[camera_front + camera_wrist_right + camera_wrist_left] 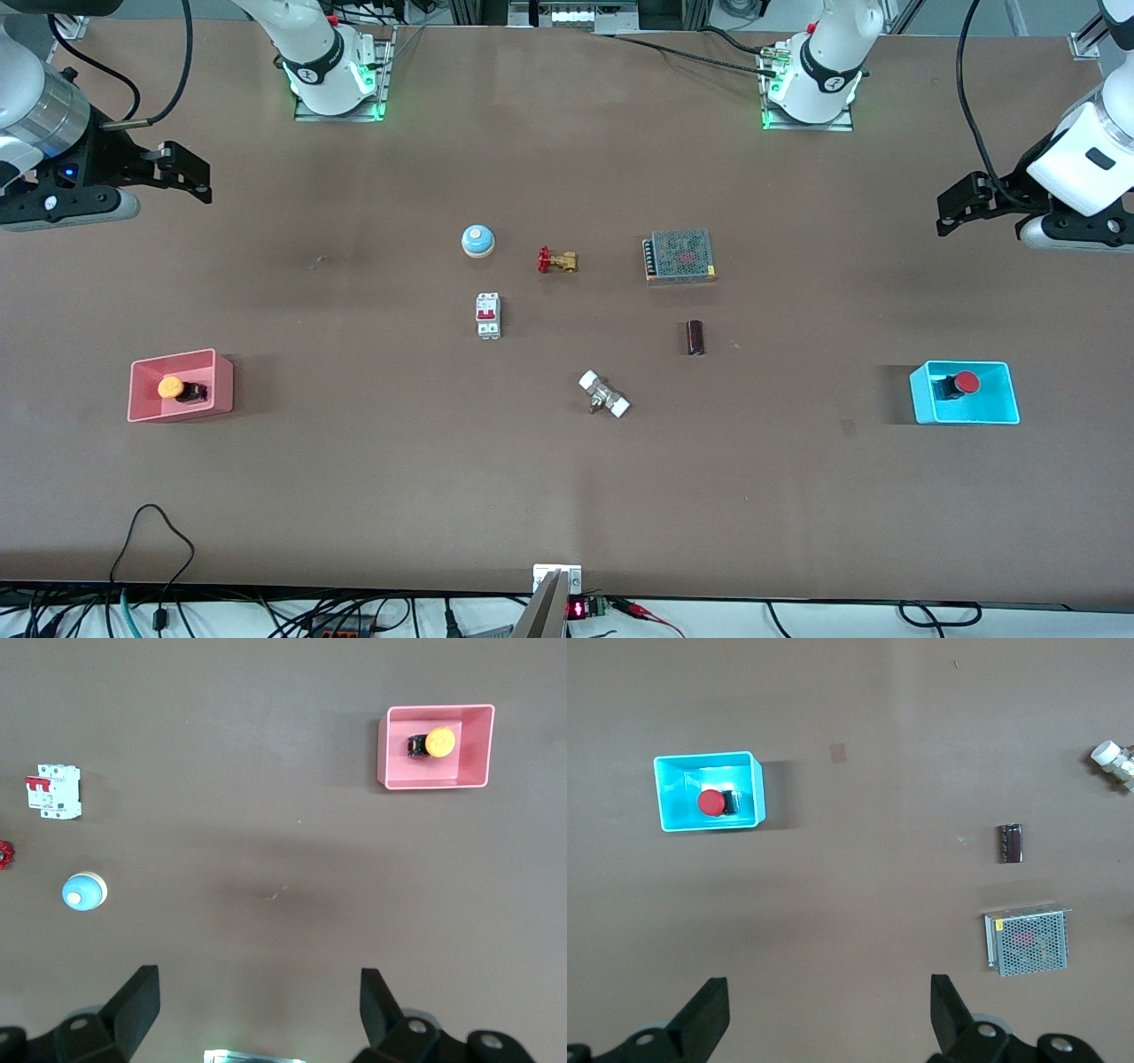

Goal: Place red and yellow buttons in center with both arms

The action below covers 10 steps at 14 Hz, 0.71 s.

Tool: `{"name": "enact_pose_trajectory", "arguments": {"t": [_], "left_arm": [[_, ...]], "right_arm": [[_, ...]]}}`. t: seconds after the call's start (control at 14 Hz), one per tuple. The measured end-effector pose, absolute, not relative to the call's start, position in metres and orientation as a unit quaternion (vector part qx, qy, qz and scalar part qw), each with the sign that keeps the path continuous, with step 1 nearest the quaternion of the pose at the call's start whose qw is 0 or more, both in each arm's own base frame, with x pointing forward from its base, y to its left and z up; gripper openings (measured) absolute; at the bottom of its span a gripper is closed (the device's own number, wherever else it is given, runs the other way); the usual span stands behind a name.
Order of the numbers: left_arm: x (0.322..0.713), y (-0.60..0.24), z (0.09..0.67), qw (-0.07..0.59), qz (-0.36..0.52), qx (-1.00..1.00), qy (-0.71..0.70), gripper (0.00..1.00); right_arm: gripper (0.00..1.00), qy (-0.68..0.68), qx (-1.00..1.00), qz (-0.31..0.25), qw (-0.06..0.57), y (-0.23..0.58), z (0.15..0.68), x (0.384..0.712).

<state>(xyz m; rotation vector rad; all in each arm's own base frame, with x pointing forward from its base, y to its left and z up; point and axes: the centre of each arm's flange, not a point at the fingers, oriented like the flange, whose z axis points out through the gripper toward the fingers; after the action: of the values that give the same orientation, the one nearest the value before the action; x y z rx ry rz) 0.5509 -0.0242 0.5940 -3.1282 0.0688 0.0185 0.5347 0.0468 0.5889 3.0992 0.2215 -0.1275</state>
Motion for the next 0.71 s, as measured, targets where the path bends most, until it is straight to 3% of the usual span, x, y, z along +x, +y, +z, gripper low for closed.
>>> {"name": "enact_pose_trajectory", "arguments": {"t": [0.71], "left_arm": [[0.551, -0.023, 0.594, 0.006, 0.008, -1.0, 0.021, 1.0]], "right_arm": [[1.0, 0.069, 0.996, -0.056, 0.013, 0.018, 0.565, 0.55]]}}
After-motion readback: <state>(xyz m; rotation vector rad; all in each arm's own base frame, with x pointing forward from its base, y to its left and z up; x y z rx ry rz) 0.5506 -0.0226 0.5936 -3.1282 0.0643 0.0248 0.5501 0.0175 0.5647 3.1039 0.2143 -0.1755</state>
